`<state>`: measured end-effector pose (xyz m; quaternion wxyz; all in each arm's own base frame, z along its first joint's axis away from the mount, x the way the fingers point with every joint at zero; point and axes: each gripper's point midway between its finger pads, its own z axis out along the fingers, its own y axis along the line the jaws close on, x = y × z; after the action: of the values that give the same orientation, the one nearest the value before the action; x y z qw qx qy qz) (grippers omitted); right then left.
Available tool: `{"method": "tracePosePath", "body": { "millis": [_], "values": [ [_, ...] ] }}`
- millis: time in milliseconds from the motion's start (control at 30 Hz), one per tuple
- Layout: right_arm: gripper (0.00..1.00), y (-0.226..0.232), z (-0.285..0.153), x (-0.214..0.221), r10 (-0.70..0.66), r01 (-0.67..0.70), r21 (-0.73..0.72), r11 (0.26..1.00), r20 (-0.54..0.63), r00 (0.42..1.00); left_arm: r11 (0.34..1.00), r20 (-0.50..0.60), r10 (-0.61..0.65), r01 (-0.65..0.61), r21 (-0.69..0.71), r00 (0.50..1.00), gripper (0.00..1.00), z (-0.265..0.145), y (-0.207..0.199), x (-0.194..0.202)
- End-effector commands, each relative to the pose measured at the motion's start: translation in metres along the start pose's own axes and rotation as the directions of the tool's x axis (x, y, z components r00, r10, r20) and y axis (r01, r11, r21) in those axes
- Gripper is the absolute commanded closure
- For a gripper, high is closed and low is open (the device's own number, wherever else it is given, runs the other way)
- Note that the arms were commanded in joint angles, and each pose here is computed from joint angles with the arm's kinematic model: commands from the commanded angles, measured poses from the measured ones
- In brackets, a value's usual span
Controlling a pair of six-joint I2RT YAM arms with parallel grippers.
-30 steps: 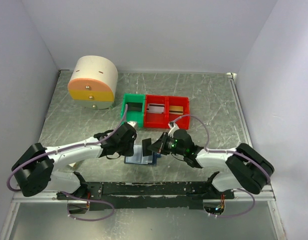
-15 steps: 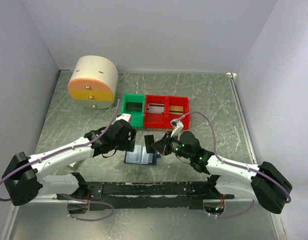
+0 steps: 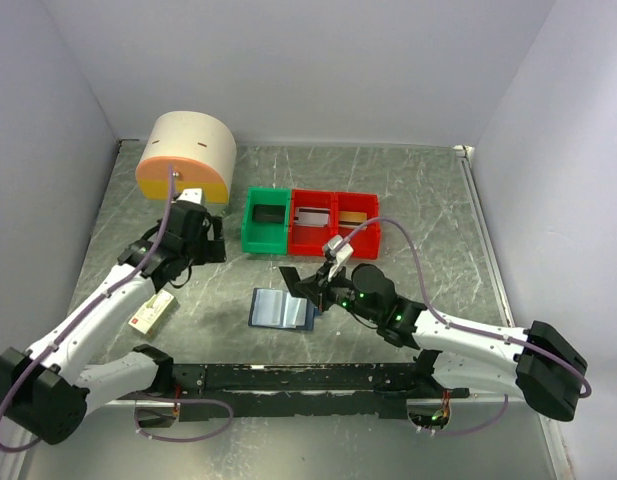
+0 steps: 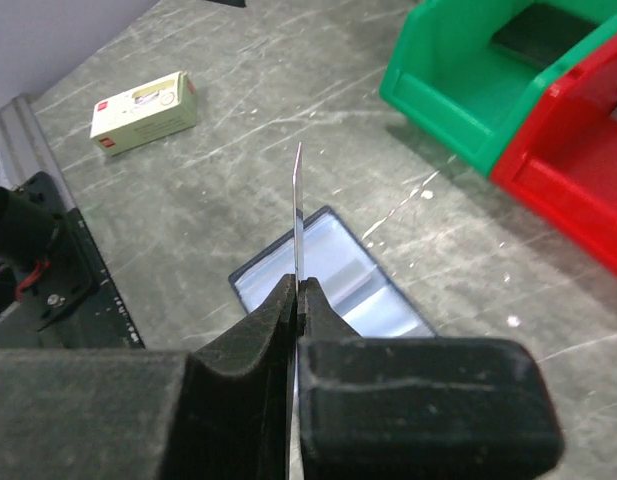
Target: Take the credit cards out of the card holder
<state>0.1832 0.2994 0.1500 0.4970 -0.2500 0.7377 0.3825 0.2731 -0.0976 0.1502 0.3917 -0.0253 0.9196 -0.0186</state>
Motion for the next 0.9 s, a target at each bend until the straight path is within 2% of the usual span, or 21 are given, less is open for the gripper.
{"method": "tracePosePath", "body": {
  "millis": [0, 100, 200, 400, 633, 800, 867],
  "values": [
    [1.00, -0.010, 0.002, -0.029, -0.217, 0.214, 0.058, 0.975, 0.048, 0.975, 0.998, 0.085, 0.003, 0.003, -0.068, 0.996, 0.03, -0.012, 0.030, -0.016],
    [1.00, -0.018, 0.006, -0.034, -0.304, 0.300, 0.098, 0.949, 0.023, 0.953, 0.999, 0.108, -0.021, 0.024, -0.026, 0.994, 0.00, -0.014, 0.027, -0.010],
    [1.00, -0.027, 0.013, -0.044, -0.361, 0.357, 0.148, 0.922, 0.006, 0.932, 0.998, 0.130, -0.030, 0.037, -0.052, 0.991, 0.00, -0.020, 0.033, -0.015],
    [1.00, -0.040, 0.032, -0.059, -0.421, 0.418, 0.229, 0.879, -0.040, 0.906, 0.996, 0.133, -0.025, 0.036, -0.076, 0.991, 0.00, -0.023, 0.037, -0.018],
    [1.00, -0.045, 0.058, -0.076, -0.502, 0.507, 0.253, 0.824, -0.089, 0.860, 0.993, 0.191, -0.042, 0.062, -0.098, 0.981, 0.00, -0.031, 0.044, -0.026],
    [1.00, -0.058, 0.087, -0.074, -0.595, 0.642, 0.242, 0.727, -0.244, 0.766, 0.987, 0.239, -0.075, 0.107, -0.121, 0.968, 0.01, -0.038, 0.052, -0.032],
    [1.00, -0.060, 0.101, -0.085, -0.594, 0.645, 0.273, 0.714, -0.251, 0.764, 0.983, 0.254, -0.087, 0.123, -0.132, 0.963, 0.01, -0.040, 0.055, -0.033]
  ]
}}
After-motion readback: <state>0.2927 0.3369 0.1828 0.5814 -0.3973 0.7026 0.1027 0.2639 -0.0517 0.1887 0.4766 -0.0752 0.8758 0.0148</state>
